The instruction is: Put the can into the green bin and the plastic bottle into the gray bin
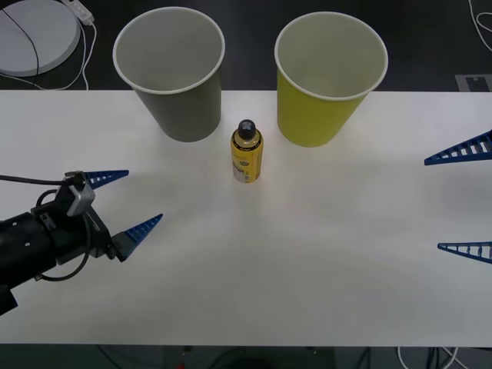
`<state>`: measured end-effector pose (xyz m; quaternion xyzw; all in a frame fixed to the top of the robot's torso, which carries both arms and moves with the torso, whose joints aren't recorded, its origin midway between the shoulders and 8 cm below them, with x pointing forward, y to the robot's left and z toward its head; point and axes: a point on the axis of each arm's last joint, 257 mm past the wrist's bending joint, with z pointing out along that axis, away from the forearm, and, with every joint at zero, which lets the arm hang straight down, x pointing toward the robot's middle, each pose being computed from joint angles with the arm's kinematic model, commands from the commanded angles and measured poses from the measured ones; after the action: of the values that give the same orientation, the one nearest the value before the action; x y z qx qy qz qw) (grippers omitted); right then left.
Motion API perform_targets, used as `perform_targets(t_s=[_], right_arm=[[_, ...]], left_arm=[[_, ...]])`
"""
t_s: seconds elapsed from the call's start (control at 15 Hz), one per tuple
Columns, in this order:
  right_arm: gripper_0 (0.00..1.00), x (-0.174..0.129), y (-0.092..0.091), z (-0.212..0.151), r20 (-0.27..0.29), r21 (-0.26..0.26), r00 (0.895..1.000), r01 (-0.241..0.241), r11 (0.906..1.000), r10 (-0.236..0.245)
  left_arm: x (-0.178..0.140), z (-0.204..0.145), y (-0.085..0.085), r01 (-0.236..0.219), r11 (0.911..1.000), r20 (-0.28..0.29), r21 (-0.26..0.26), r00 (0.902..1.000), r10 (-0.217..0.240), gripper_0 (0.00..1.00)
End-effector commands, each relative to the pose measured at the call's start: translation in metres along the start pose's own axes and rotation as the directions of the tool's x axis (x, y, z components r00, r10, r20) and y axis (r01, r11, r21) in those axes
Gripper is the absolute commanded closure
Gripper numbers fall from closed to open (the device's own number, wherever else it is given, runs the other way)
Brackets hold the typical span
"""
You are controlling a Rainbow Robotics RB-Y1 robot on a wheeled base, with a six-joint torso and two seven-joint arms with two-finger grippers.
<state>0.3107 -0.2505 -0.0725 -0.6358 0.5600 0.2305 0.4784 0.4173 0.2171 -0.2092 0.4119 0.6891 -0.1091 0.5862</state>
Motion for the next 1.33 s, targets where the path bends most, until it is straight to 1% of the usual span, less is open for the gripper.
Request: perform_targets(t_s=[0.07, 0.13, 0.47, 0.53, 0.6, 0.73, 0.87, 1.07, 1.33], right_arm=[[0.00, 0.000, 0.000, 0.000, 0.000, 0.000, 1.000, 0.000, 1.0000, 0.000], [0.00, 0.000, 0.000, 0.000, 0.000, 0.000, 1.000, 0.000, 1.0000, 0.000], [0.00, 0.000, 0.000, 0.000, 0.000, 0.000, 1.000, 0.000, 1.0000, 0.000], [0.00, 0.000, 0.000, 0.000, 0.000, 0.000, 1.000, 0.000, 1.0000, 0.000], [0.00, 0.000, 0.000, 0.000, 0.000, 0.000, 1.000, 0.000, 1.0000, 0.000], [0.00, 0.000, 0.000, 0.000, 0.000, 0.000, 1.000, 0.000, 1.0000, 0.000], [0.00, 0.000, 0.000, 0.000, 0.000, 0.000, 1.000, 0.000, 1.0000, 0.000], [0.00, 0.000, 0.000, 0.000, 0.000, 0.000, 1.000, 0.000, 1.0000, 0.000], [0.00, 0.000, 0.000, 0.000, 0.000, 0.000, 1.000, 0.000, 1.0000, 0.000]], left_arm=[[0.000, 0.010, 0.006, 0.006, 0.9999, 0.011, -0.014, 0.9999, -0.006, 0.00], [-0.001, 0.014, 0.006, 0.005, 0.9998, 0.017, -0.020, 0.9998, -0.005, 0.00], [-0.003, 0.028, -0.005, 0.045, 0.9981, 0.049, -0.041, 0.9979, -0.043, 0.00], [-0.004, 0.032, -0.006, 0.038, 0.9983, 0.050, -0.045, 0.9981, -0.036, 0.00], [-0.005, 0.036, -0.009, 0.044, 0.9982, 0.056, -0.042, 0.9976, -0.041, 0.00], [-0.014, 0.048, -0.021, 0.059, 0.9981, 0.078, -0.015, 0.9953, -0.058, 0.00], [-0.023, 0.059, -0.030, 0.063, 0.9979, 0.095, 0.009, 0.9934, -0.064, 0.00], [-0.027, 0.072, -0.036, 0.061, 0.9979, 0.098, 0.021, 0.9932, -0.063, 0.00], [-0.031, 0.095, -0.038, 0.057, 0.9982, 0.105, 0.019, 0.9928, -0.058, 0.00]])
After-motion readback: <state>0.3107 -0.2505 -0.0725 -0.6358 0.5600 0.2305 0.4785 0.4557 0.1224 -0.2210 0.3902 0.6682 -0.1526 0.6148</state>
